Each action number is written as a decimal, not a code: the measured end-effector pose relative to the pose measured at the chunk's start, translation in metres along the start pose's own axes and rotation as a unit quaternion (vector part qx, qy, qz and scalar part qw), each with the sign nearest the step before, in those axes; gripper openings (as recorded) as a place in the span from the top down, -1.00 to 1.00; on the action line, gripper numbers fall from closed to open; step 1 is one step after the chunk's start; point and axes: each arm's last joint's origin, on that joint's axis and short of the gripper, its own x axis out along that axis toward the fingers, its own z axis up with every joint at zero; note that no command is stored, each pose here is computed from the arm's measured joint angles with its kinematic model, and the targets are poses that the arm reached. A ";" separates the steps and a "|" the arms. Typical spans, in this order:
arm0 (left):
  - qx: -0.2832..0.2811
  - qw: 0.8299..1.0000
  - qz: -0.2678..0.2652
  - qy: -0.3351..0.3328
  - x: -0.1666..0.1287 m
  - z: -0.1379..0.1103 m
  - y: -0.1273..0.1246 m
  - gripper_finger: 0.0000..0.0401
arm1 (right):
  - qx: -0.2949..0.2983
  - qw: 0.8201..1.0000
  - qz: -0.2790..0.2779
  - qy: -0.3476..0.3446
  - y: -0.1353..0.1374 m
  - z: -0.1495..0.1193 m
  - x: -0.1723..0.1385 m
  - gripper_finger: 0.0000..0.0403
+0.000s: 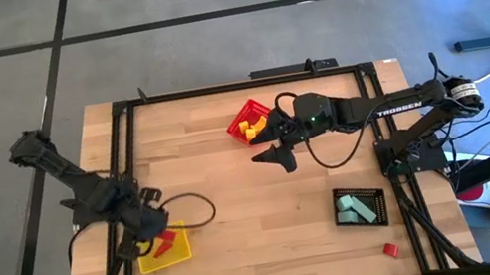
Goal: Sort & place blocks by color
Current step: Put the top red block into the yellow bin
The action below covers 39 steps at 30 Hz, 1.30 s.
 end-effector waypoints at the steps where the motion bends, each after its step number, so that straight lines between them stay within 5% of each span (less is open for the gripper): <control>1: 0.010 1.000 -0.003 -0.005 0.006 0.000 -0.002 0.57 | -0.001 1.000 0.000 0.000 0.000 0.000 0.000 -0.51; 6: 0.027 1.000 -0.007 -0.013 0.037 0.004 -0.002 0.57 | -0.007 1.000 -0.001 0.001 0.000 0.000 0.000 -0.51; 16: -0.232 0.972 -0.009 0.041 0.061 0.002 -0.011 0.57 | -0.008 1.000 -0.005 0.011 -0.001 -0.002 0.000 -0.51; 23: -0.378 0.924 0.064 0.006 0.061 -0.013 -0.028 0.57 | -0.006 1.000 -0.019 0.021 -0.003 -0.004 0.000 -0.51; 39: -0.339 0.929 0.138 0.054 0.101 -0.027 -0.028 0.57 | -0.017 0.999 -0.018 0.021 -0.002 -0.005 0.000 -0.51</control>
